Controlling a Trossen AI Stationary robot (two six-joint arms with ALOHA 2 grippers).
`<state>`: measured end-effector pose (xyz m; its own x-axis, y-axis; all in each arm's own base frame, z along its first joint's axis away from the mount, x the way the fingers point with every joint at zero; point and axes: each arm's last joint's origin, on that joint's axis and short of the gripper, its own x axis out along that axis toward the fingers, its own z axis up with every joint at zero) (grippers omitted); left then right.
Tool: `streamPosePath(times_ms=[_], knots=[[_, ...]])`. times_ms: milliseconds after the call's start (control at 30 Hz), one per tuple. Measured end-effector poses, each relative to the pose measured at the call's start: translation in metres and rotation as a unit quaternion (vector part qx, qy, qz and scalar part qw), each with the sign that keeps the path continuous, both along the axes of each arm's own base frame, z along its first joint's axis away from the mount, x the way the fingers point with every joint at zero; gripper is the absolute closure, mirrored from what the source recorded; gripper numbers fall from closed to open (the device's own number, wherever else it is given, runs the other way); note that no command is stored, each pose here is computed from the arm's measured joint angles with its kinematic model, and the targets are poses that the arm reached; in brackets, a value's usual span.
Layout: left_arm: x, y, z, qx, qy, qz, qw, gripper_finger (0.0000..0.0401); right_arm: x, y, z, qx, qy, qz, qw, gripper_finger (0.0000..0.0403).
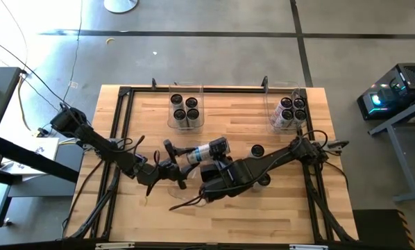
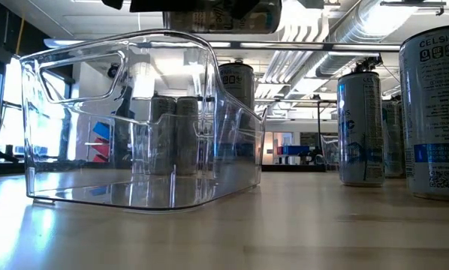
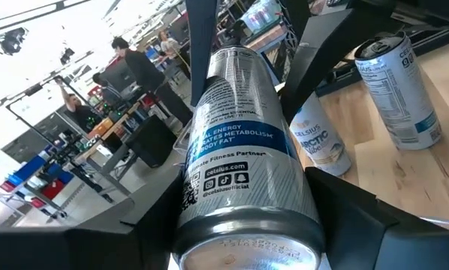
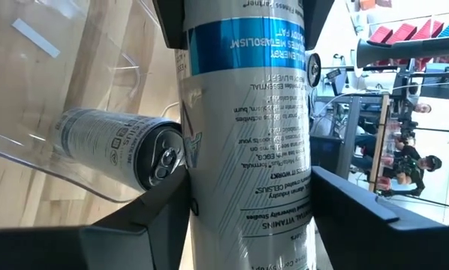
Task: Sort soda cans
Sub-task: Adjust the white/blue soda cans
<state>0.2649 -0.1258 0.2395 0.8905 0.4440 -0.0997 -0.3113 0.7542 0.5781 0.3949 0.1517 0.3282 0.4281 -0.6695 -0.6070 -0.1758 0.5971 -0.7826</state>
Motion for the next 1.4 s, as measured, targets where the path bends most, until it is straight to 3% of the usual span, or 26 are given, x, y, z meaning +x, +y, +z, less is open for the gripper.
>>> streamPosePath(times_ms=[667, 1100, 1400], knots=[[-0.006, -0.007, -0.002, 0.021, 0.011, 0.028, 0.999, 0.016, 0.002, -0.003, -0.001, 0.009, -0.004, -0.008, 1.0, 0.0157], [-0.008, -0.009, -0.006, 0.036, 0.026, 0.018, 0.999, 0.016, 0.016, -0.026, -0.001, 0.149, 0.021, 0.005, 0.989, 0.0157], [-0.009, -0.008, -0.009, 0.026, 0.03, 0.028, 0.999, 0.016, 0.021, -0.036, 0.002, 0.17, 0.024, 0.011, 0.985, 0.0121]])
